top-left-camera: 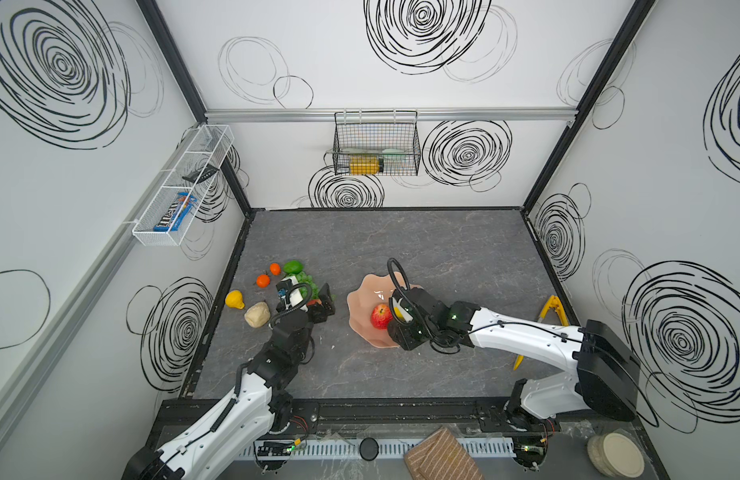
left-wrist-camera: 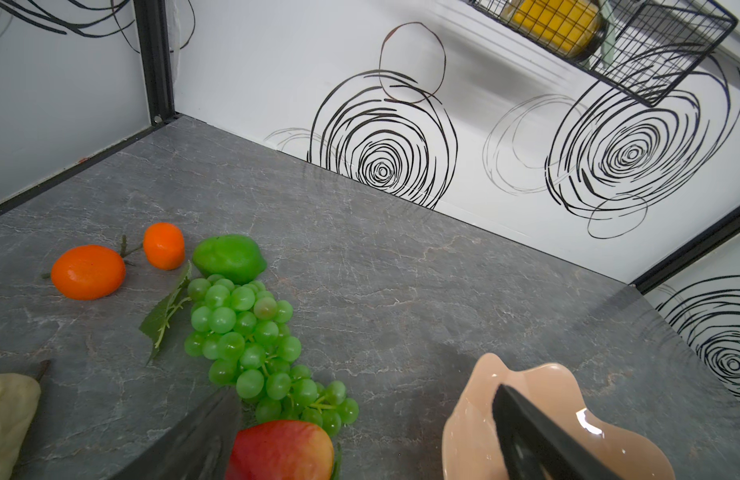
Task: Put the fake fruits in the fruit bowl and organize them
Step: 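Lower the avocado into the bowl beside the apple and lemon, open right gripper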
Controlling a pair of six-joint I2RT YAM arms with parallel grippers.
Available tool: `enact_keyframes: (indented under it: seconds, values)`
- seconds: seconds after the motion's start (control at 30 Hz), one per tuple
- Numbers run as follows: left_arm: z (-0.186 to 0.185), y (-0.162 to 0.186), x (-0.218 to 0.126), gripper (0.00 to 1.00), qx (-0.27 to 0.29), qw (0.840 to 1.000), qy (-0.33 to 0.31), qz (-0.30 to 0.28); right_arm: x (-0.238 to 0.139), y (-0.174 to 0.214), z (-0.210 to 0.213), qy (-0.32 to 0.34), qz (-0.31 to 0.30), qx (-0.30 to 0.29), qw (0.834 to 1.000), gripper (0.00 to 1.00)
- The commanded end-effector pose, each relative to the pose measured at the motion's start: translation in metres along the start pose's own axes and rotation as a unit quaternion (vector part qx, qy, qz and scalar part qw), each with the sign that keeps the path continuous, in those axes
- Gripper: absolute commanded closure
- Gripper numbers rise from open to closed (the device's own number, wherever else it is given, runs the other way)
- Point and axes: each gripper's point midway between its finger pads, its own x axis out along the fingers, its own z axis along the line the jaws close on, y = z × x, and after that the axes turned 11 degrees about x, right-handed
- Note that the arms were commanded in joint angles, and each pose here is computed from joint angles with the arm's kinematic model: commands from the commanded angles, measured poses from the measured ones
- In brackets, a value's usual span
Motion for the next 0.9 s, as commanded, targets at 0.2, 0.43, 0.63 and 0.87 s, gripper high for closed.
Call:
enact_keyframes:
  seconds: [0.2, 0.43, 0.63, 0.87]
  values:
    - [0.002, -0.008, -0.001, 0.01, -0.012, 1.000, -0.001, -0.019, 0.003, -0.002, 0.001, 0.021, 0.015, -0.024, 0.999, 0.62]
    - [0.003, -0.007, -0.001, 0.02, -0.014, 1.000, -0.001, -0.020, 0.011, -0.003, -0.005, 0.039, 0.019, -0.030, 0.999, 0.61]
    - [0.005, -0.008, -0.002, 0.02, -0.016, 1.000, -0.004, -0.023, 0.018, -0.004, -0.007, 0.049, 0.018, -0.032, 0.998, 0.59]
    - [0.006, -0.007, -0.002, 0.01, -0.016, 1.000, -0.005, -0.022, 0.020, -0.007, -0.009, 0.055, 0.013, -0.033, 0.998, 0.53]
